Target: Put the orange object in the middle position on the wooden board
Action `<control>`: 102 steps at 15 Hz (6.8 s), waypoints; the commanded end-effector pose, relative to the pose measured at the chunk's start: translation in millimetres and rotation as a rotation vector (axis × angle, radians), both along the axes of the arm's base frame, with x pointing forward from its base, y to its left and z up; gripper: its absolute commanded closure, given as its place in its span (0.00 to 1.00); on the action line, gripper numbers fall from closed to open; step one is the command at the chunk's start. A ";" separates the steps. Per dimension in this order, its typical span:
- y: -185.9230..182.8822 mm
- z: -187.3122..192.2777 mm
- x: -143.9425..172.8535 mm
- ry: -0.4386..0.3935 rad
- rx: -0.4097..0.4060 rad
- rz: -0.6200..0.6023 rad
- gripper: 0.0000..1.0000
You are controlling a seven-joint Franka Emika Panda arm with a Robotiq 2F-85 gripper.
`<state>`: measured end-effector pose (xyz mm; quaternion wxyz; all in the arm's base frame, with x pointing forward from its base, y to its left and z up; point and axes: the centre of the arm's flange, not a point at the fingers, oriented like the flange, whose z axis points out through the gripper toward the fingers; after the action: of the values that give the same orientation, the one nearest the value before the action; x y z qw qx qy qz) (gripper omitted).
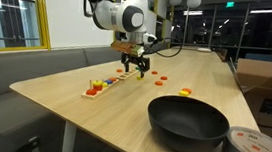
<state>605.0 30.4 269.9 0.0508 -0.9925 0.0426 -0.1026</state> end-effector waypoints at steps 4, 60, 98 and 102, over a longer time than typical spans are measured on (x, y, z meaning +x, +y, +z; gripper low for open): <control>-26.3 17.4 80.1 -0.057 -0.115 0.009 0.00; -128.7 -10.1 117.3 0.301 0.029 -0.314 0.00; -81.0 18.5 65.2 0.221 0.002 -0.269 0.74; -57.5 47.2 52.4 0.215 0.014 -0.213 0.74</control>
<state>680.9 -43.9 288.0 0.0373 -0.9837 0.1759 -0.0011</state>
